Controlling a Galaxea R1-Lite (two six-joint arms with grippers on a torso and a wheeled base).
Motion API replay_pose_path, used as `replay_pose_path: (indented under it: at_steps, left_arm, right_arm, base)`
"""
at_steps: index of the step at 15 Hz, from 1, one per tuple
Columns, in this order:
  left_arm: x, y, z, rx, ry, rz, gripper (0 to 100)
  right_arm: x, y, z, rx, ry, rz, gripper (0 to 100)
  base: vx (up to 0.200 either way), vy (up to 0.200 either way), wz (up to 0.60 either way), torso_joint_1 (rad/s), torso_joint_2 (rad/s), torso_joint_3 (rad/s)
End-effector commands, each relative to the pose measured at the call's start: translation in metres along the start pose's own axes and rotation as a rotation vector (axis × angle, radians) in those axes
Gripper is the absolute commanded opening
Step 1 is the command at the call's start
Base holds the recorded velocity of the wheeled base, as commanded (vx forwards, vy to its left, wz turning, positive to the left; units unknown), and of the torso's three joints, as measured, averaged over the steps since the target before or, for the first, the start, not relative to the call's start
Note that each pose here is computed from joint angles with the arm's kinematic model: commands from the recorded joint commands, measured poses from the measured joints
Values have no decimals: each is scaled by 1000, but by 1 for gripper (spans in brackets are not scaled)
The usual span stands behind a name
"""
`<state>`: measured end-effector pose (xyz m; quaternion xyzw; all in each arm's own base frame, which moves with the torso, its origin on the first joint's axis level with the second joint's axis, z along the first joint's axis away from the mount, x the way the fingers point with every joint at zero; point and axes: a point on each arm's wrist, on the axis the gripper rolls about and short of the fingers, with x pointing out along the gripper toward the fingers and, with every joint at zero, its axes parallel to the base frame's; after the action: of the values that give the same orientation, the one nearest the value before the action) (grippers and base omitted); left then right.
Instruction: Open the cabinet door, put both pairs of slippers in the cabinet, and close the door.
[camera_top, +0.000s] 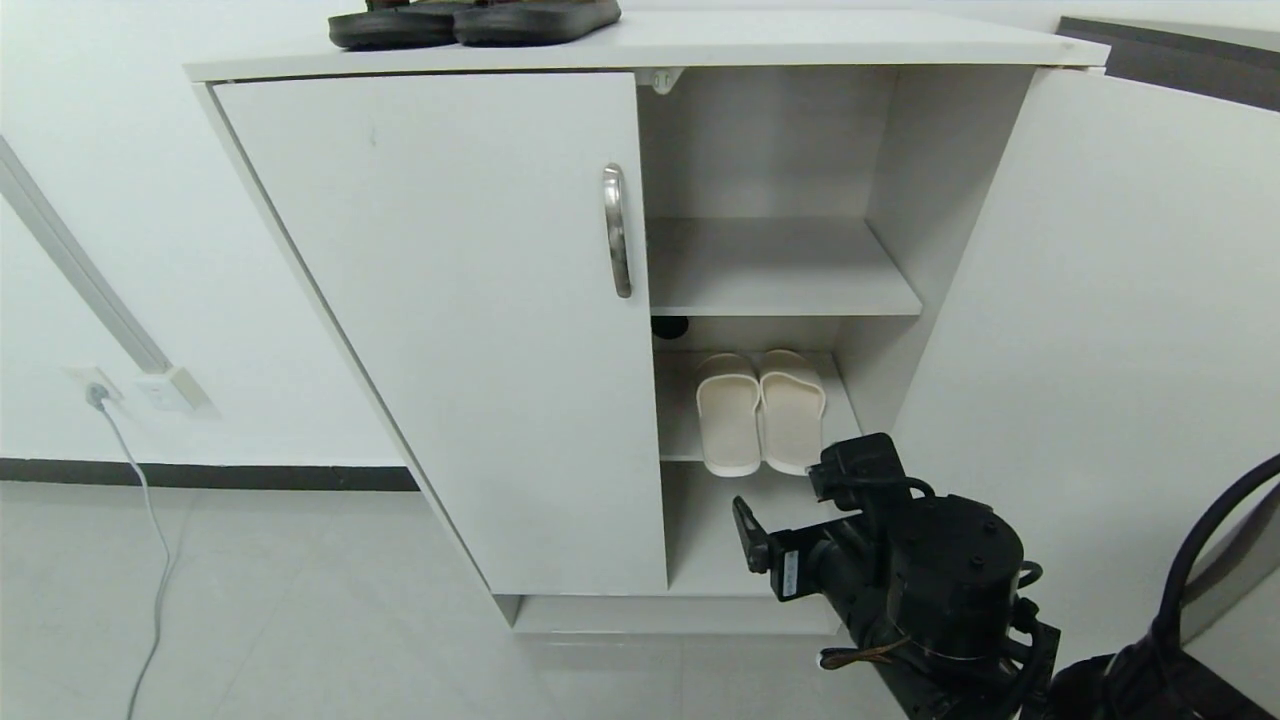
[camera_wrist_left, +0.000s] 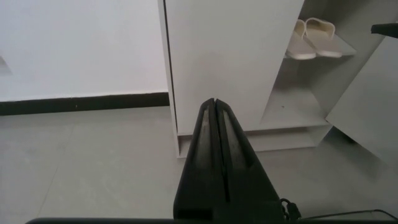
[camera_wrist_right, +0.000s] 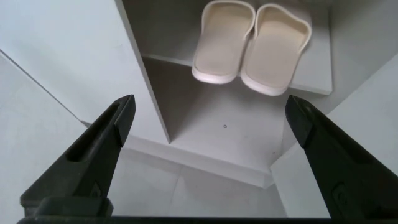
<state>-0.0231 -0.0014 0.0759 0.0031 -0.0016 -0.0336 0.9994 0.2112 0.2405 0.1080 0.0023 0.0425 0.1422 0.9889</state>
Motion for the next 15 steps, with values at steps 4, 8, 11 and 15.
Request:
replay_pose_path:
  at_steps: [4,8,11,15]
  left_arm:
    - [0,0,0,1,1,0,0]
    - [0,0,0,0,1,0,0]
    - [0,0,0,-2,1,0,0]
    - [0,0,0,-2,1,0,0]
  right_arm:
    - [0,0,0,0,-1,-16,100]
    - [0,0,-1,-1,1,-16,100]
    - [1,0,-2,-2,2,-16,100]
    - [2,2,-4,-7,7,-16,100]
  base:
    - [0,0,0,1,-1,176]
    - [0,0,0,-1,3,130]
    - [0,0,0,1,2,24]
    - [0,0,0,0,0,0]
